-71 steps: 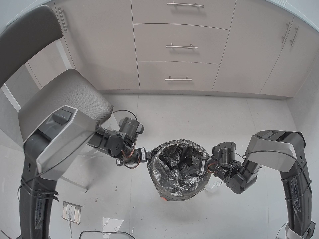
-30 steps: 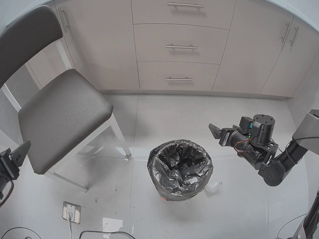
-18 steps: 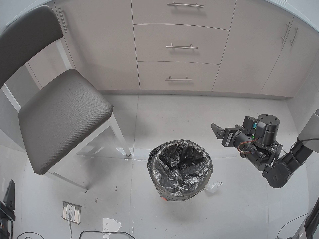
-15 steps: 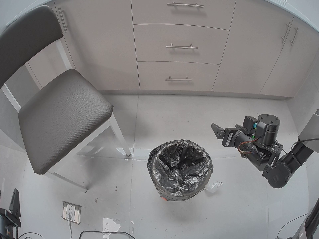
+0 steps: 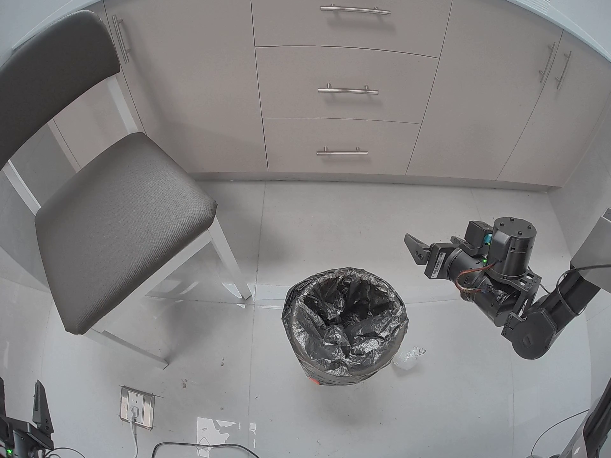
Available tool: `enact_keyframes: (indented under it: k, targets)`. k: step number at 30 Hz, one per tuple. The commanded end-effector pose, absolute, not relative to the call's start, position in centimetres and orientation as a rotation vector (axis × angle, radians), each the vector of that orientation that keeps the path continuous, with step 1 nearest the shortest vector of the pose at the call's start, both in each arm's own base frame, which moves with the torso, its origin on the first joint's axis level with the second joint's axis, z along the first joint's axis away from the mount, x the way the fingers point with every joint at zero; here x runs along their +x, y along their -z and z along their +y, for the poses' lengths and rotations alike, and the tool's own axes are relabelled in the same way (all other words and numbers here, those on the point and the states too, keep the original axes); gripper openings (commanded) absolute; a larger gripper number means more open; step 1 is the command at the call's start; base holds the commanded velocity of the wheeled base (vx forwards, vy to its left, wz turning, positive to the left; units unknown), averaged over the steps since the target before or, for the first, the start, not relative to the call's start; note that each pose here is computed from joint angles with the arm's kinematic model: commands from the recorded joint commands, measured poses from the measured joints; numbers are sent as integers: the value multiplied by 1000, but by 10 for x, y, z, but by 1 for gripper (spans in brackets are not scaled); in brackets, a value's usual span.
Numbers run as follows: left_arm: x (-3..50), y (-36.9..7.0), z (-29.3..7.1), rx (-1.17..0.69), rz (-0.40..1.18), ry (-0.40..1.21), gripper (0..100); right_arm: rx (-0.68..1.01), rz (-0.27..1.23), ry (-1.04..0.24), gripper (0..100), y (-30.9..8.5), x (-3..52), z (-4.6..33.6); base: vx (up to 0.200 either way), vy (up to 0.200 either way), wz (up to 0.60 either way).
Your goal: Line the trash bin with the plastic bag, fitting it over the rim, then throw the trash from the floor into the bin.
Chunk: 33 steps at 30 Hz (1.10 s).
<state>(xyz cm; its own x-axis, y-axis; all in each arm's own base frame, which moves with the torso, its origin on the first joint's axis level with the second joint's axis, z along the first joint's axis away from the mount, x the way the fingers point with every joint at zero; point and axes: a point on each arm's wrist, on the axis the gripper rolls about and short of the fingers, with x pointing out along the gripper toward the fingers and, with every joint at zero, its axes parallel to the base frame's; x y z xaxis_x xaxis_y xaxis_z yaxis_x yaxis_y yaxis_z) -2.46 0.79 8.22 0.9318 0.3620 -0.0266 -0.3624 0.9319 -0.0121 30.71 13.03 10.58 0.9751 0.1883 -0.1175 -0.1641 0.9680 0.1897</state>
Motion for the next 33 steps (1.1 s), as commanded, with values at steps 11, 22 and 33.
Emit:
enact_keyframes:
  k: [11, 22, 33]
  targets:
    - [-26, -81, 2, -34, 1, -103, 100, 114, 110, -135, 100, -101, 334, 127, 0, 0, 0]
    - [-26, -81, 2, -26, 4, -74, 100, 37, 116, -92, 100, -97, 390, 141, 0, 0, 0]
    - [-25, -81, 2, -30, 3, -92, 100, -36, 178, 5, 100, -41, 459, 139, 0, 0, 0]
